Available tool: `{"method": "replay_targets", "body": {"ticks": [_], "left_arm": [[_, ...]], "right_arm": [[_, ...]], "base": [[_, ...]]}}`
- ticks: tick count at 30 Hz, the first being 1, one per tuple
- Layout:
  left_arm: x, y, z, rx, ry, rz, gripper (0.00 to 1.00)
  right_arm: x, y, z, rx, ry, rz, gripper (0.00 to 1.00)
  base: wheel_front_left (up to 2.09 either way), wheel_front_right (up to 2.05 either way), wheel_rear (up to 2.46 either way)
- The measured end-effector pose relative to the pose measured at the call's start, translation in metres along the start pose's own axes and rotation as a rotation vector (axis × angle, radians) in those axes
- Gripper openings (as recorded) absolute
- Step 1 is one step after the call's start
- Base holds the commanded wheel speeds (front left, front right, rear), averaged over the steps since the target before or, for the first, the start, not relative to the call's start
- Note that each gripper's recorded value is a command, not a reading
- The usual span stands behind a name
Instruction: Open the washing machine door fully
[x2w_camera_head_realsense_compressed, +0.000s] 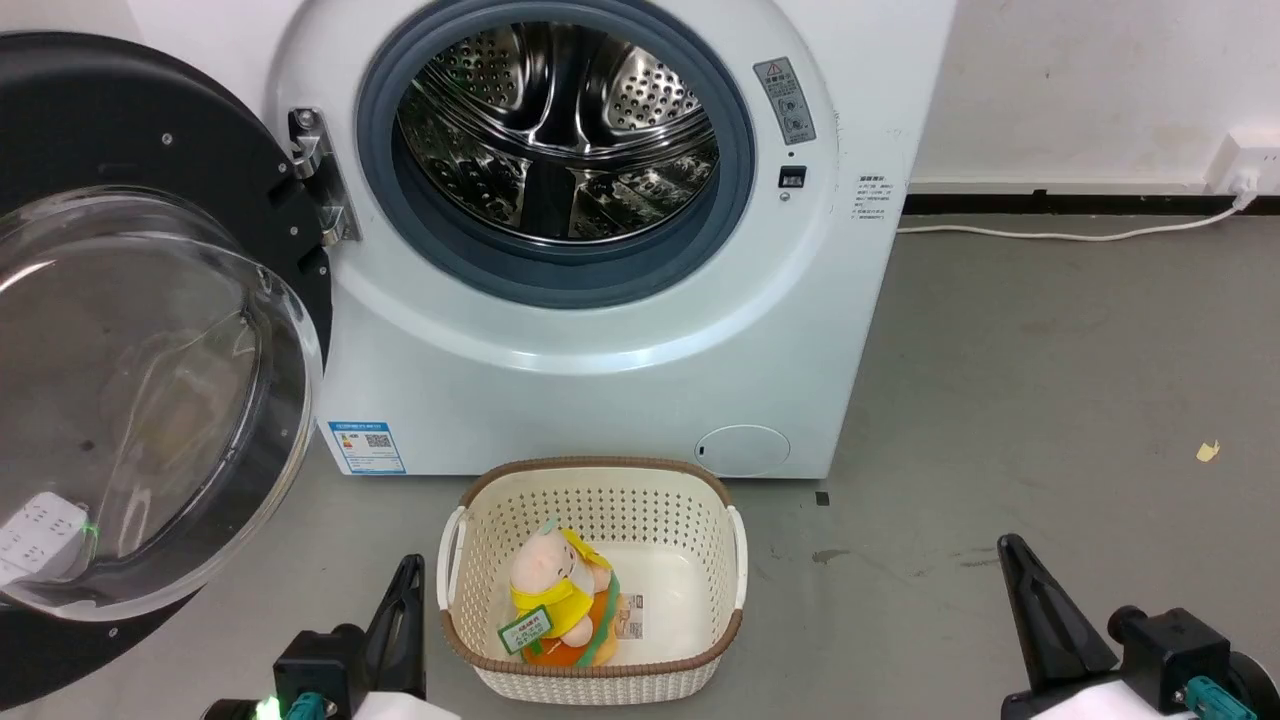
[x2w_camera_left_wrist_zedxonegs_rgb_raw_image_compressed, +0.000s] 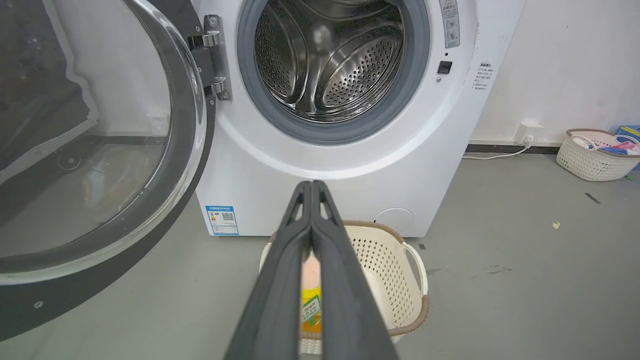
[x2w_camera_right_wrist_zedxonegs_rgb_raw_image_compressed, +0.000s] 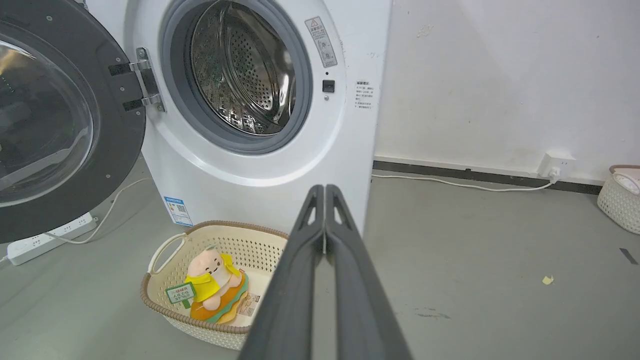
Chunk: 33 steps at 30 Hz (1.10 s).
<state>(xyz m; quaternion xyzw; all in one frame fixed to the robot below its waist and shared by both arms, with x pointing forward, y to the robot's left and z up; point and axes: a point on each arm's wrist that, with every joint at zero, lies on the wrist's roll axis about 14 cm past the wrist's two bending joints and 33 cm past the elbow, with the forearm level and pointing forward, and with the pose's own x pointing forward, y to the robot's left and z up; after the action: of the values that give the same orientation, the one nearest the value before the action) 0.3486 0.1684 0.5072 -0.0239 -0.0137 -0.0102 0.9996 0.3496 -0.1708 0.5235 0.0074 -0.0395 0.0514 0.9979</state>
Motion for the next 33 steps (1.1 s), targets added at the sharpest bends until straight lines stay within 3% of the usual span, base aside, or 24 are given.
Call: {"method": "replay_targets", "body": {"ticks": [33], "left_arm": [[0.0103, 0.0038, 0.0075, 0.041, 0.014, 0.008, 0.0]], "right_arm": [[0.0084, 0.0027, -0.0021, -0.029, 0.047, 0.012, 0.0]], "base": [[0.0, 0.0, 0.0]]}}
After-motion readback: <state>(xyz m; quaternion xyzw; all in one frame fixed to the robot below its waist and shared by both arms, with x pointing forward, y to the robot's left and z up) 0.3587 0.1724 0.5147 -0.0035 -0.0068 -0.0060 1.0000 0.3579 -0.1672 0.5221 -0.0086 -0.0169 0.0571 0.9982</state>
